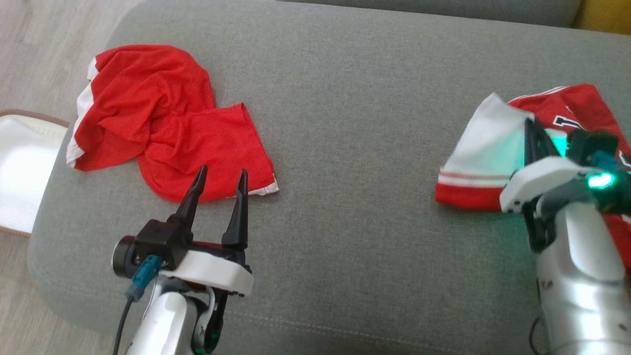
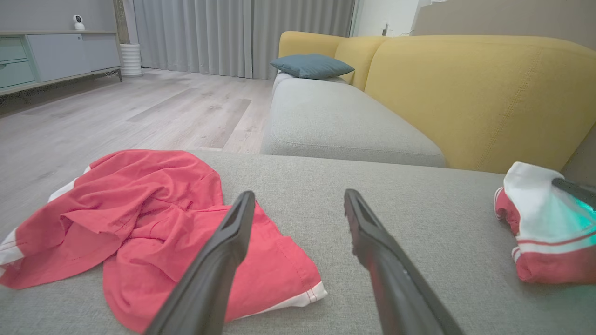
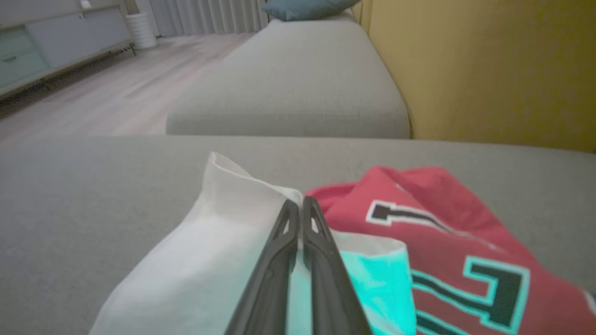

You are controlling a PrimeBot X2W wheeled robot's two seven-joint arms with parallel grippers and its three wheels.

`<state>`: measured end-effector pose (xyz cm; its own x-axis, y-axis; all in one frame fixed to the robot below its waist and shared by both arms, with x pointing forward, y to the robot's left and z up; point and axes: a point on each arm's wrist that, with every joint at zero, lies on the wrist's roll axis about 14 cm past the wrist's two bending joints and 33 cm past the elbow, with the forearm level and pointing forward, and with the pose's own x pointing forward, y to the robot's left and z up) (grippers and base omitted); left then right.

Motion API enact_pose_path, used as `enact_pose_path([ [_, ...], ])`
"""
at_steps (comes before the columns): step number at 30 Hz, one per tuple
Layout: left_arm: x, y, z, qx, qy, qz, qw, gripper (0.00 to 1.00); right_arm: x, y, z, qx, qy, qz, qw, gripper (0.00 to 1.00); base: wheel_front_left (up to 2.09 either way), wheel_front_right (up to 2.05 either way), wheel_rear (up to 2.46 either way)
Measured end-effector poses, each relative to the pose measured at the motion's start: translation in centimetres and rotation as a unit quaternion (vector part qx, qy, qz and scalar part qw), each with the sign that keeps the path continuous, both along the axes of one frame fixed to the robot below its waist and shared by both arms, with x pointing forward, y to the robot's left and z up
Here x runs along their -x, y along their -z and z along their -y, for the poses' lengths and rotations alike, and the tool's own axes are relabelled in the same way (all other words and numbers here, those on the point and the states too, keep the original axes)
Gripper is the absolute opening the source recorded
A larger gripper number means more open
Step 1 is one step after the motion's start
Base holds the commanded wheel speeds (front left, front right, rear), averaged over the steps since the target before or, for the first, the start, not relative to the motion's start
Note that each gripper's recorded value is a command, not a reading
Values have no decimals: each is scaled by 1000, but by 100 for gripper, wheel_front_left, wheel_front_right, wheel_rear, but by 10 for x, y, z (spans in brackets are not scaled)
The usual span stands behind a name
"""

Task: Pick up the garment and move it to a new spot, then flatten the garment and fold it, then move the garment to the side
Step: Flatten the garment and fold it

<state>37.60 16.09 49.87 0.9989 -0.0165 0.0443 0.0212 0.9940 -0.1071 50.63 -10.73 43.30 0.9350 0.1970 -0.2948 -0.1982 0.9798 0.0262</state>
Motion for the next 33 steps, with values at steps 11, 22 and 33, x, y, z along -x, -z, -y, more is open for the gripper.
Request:
enact_pose_path([
  [11, 6, -11, 0, 0, 0, 16, 1000, 100, -36, -130, -31, -65, -28, 195, 978, 0, 0, 0, 0],
  [22, 19, -17, 4, 8, 1, 26, 1000, 100, 87, -57, -141, -79, -232, 86, 966, 0, 0, 0, 0],
  [33, 22, -22, 17, 11, 18, 35, 999, 100, 138, -34, -145, -88, -252, 28, 963, 100, 0, 0, 0],
])
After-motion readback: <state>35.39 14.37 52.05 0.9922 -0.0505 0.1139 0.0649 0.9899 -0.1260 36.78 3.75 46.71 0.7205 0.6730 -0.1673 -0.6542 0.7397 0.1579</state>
